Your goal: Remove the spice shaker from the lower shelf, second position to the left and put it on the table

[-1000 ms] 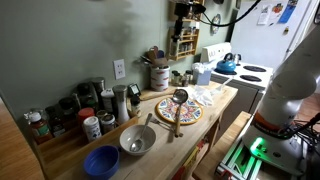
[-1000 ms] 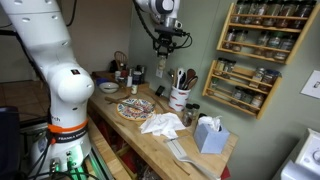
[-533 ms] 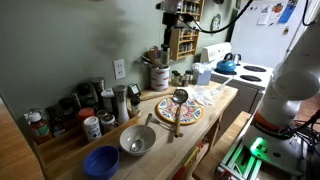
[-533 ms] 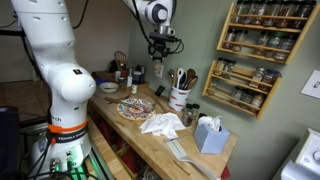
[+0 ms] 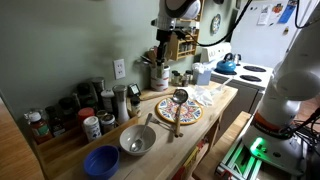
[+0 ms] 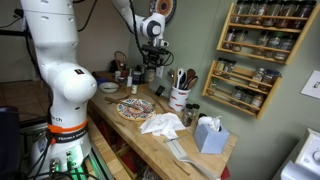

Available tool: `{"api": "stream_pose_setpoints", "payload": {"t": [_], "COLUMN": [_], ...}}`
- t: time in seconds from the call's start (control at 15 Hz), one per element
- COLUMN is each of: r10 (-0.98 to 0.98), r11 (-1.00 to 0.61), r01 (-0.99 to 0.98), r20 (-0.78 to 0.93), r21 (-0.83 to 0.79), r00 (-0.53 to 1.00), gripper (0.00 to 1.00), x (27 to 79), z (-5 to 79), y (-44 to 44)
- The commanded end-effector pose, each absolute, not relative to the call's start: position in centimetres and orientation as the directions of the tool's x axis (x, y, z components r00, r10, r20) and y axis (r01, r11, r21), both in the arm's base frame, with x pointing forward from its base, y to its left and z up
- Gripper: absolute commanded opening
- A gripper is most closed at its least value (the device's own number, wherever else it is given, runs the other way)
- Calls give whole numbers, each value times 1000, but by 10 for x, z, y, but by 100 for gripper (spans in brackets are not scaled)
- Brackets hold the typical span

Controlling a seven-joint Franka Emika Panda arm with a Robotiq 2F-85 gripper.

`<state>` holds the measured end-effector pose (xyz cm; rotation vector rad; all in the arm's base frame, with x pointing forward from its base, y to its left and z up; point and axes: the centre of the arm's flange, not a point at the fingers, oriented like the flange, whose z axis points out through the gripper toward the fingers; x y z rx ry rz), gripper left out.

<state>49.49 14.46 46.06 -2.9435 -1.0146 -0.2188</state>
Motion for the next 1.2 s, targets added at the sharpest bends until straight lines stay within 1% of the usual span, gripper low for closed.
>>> {"api": "stream_pose_setpoints", "payload": {"t": [0.0,0.07,0.13,0.2,0.47,0.53,0.8,1.13], "r10": [531,508,548,544,543,543,466,285], "r11": [-846,-860,-834,-837,-837,-837,-883,-958], "r01": [531,508,552,547,547,546,469,286], "r20": [162,163,153,149,153,153,97,27], "r21": [49,47,25,23,24,24,-11,-30], "r00": [831,846,822,826,825,825,880,958], "gripper": [30,30,30,55,55,30,30,30], "x": [479,477,489,487,489,489,481,480], "z": [438,438,441,439,440,441,434,420], "y": [152,153,149,150,150,150,156,169]}}
